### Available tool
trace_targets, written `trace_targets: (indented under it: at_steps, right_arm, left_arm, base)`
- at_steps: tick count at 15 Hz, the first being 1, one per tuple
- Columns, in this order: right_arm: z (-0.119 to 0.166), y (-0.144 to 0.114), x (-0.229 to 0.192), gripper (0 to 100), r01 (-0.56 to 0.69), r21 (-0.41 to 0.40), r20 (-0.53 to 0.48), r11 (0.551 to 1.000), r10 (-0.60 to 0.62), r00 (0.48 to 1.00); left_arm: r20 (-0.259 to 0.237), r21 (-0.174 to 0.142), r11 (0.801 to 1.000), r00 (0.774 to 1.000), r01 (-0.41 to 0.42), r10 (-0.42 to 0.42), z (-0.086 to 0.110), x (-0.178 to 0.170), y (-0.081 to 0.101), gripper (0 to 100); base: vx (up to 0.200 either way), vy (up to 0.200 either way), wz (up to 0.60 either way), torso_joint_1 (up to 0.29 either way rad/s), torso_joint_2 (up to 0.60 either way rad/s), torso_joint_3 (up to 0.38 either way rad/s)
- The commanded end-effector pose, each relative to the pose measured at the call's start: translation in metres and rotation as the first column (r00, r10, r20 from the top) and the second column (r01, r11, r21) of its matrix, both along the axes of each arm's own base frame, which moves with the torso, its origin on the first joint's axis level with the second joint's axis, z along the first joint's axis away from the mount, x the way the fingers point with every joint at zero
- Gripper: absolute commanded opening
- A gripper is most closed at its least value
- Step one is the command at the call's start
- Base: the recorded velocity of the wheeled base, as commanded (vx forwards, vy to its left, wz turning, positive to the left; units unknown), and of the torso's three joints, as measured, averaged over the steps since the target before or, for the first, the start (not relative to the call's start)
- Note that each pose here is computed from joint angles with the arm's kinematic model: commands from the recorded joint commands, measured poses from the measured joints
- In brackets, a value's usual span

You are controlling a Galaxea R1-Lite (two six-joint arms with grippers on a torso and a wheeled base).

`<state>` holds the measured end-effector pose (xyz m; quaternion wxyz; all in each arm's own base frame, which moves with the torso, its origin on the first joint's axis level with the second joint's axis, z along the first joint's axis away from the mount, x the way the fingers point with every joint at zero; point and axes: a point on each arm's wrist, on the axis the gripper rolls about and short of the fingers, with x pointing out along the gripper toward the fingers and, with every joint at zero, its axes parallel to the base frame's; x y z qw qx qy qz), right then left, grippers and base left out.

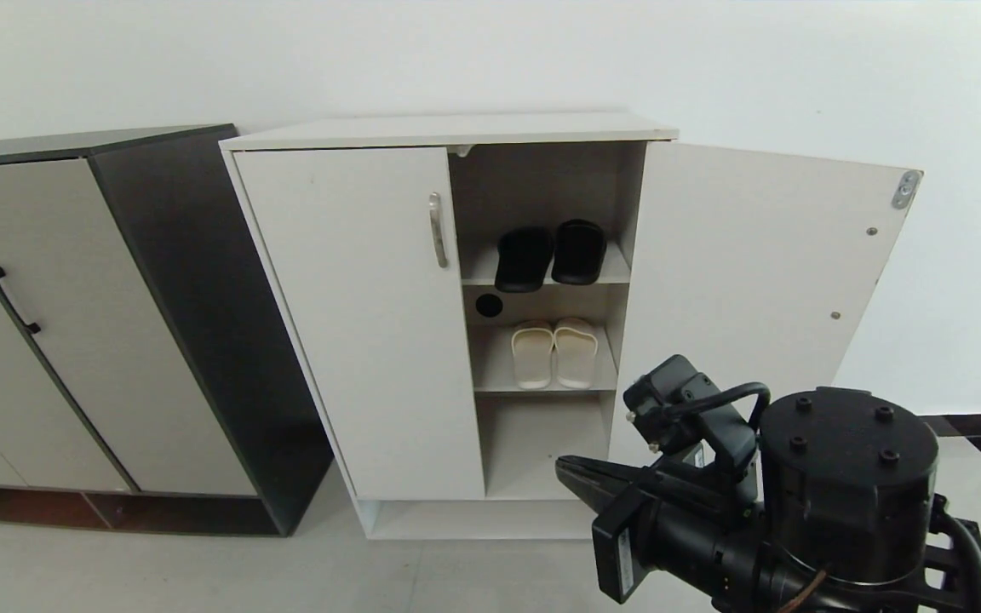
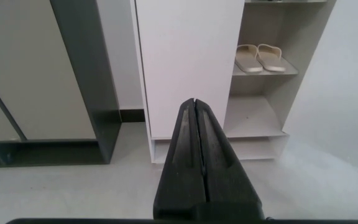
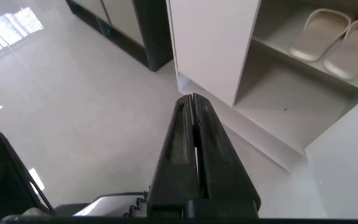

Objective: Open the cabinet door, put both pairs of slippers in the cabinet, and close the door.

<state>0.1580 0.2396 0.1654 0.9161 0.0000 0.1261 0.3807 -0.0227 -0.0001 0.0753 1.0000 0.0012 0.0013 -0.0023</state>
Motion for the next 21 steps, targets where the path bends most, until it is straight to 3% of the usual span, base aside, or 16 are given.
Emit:
trace_targets:
  at_steps: [1,7,21]
  right_arm:
    - [-0.0073,0.0015,0.0010,0,-0.001,-0.021,-0.013,1.000,0.001,1.000]
    - [-0.0115,0.0037,0.0024,0,-0.001,-0.034,-0.021,0.999,0.000,1.000]
    - [-0.0113,0.0023,0.0037,0,0.005,-0.033,-0.020,0.999,-0.006,1.000]
  left_arm:
    - [-0.001,0.001,1.000,1.000,0.000,0.000,0.0000,0.0001,0.0000,0]
    - [-0.001,-0.001,1.000,1.000,0.000,0.000,0.0000,0.0001,0.0000,0]
    - [-0.001,-0.001,1.000,1.000,-0.002,0.002,0.0000,0.0001,0.0000,0]
  base:
    - [0.000,0.000,0.00,0.000,0.00,0.000]
    - [0.000,0.000,0.00,0.004,-0.03,-0.025]
    - [0.000,0.000,0.00,0.110,-0.43,-0.319]
